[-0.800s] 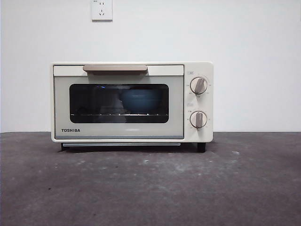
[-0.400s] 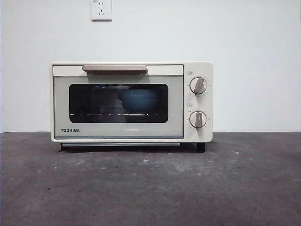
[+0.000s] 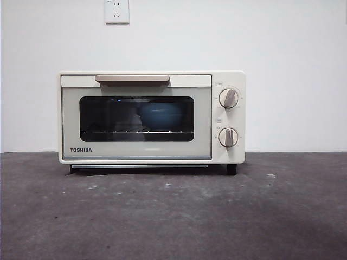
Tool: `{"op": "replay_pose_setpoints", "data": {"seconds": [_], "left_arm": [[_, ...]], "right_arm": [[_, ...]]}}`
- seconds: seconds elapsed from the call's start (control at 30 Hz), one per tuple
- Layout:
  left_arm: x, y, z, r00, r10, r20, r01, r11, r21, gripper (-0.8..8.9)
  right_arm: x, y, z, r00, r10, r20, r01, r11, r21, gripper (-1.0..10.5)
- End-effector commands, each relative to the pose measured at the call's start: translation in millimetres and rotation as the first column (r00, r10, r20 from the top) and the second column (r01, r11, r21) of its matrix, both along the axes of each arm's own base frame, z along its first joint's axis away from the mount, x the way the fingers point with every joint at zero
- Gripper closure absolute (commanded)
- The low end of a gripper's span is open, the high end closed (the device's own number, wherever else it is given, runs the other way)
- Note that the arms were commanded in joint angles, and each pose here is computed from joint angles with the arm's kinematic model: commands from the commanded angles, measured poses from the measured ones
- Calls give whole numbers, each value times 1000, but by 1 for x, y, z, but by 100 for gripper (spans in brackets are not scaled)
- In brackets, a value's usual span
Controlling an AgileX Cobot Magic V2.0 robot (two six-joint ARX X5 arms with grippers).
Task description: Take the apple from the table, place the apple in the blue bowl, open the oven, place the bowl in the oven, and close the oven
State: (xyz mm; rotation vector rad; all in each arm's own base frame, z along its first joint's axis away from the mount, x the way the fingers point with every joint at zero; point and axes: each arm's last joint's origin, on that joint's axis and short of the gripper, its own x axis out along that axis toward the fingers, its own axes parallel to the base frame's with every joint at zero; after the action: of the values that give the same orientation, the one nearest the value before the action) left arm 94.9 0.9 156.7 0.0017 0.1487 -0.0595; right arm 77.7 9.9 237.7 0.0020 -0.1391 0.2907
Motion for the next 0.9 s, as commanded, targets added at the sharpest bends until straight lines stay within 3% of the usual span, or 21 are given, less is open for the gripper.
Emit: {"op": "replay_pose_setpoints", "data": {"seconds": [0.03, 0.37, 0.63, 0.9], "left_arm": [[1, 0, -8, 1000, 3, -24, -4, 1000, -4, 806], [1, 0, -8, 1000, 3, -24, -4, 1000, -4, 806], [1, 0, -8, 1000, 3, -25, -3, 1000, -3, 806], [1, 0, -8, 1000, 3, -25, -3, 1000, -3, 806]], "right_arm": [[4, -1, -15, 1000, -16, 19, 16, 1000, -8, 942], [19, -1, -69, 993, -35, -113, 36, 999, 6, 942], [17, 0, -87, 953, -32, -300, 30, 999, -10, 942], [17, 0, -86, 956, -23, -292, 23, 1000, -2, 942]]}}
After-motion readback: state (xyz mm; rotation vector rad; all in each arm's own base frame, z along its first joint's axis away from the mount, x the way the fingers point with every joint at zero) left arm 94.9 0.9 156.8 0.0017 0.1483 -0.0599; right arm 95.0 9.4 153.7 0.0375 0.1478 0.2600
